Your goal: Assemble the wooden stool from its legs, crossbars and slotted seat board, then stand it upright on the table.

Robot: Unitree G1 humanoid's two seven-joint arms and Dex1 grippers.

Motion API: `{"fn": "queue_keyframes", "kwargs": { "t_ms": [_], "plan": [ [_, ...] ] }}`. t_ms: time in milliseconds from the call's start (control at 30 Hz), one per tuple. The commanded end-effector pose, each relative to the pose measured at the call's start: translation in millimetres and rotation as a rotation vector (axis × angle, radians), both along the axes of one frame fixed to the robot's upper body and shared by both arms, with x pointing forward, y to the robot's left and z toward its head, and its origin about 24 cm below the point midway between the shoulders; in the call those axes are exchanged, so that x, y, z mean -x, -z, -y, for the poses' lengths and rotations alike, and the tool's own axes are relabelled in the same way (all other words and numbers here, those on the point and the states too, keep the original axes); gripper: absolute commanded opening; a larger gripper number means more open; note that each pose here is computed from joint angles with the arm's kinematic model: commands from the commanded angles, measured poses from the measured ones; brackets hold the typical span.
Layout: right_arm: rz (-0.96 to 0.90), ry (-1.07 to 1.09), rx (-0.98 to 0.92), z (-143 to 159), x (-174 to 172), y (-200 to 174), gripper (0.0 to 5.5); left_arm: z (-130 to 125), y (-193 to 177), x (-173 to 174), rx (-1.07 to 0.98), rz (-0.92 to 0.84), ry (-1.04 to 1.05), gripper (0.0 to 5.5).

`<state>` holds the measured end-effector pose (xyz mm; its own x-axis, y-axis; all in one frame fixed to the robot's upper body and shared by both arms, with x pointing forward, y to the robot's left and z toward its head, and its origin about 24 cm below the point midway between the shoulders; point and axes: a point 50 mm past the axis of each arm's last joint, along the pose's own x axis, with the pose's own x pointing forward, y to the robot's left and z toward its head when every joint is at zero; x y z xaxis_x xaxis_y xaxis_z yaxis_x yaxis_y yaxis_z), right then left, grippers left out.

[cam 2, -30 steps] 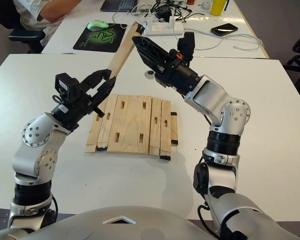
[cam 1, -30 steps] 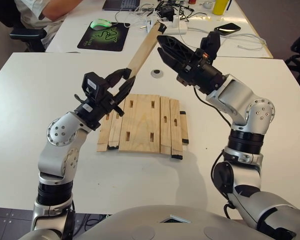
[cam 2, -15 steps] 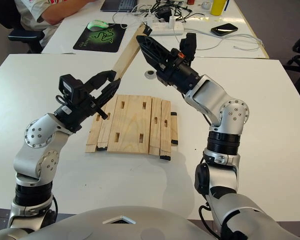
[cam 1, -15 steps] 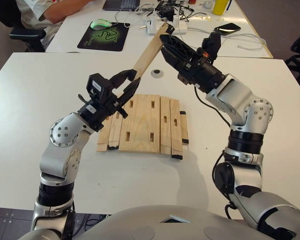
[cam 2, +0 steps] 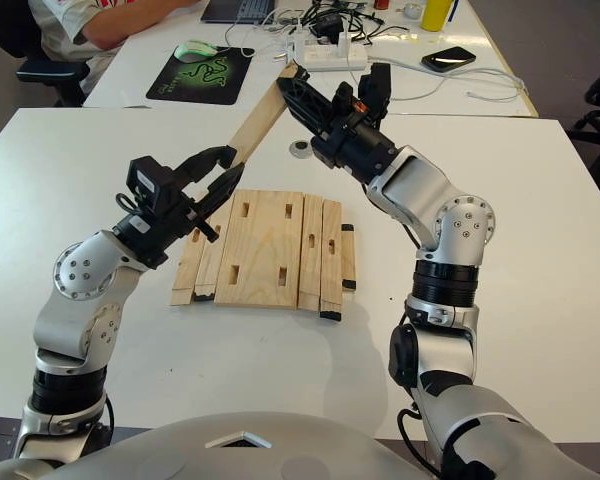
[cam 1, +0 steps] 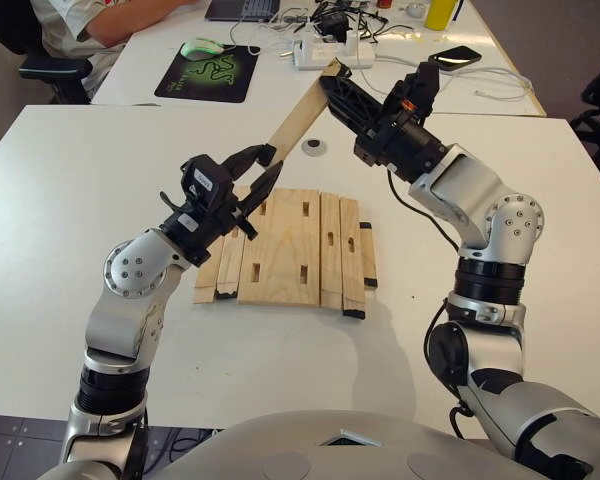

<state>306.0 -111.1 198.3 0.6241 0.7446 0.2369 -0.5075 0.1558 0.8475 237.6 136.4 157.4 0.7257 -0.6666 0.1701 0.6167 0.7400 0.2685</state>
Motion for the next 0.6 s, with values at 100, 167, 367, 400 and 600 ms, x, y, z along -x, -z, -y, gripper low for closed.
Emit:
{"fn": "queue_keyframes", "kwargs": {
  "t_ms": [100, 167, 367, 400, 600],
  "plan": [
    [0.028, 0.015, 0.005, -1, 1, -11, 0.42, -1, 5, 0, -0.015, -0.021, -0.003, 1.37],
    [0.035, 0.023, 0.007, -1, 1, -13, 0.42, -2, 7, 0, -0.014, -0.031, -0.013, 1.74],
    [0.038, 0.107, 0.027, 7, 5, -14, 0.42, -9, 11, 0, -0.013, -0.052, -0.045, 2.61],
    [0.032, 0.124, 0.031, 9, 6, -13, 0.42, -11, 11, 0, -0.012, -0.054, -0.051, 2.77],
    [0.027, 0.234, 0.130, 23, 10, 1, 0.42, -18, 12, 0, 0.020, -0.072, -0.099, 3.71]
  ]
}}
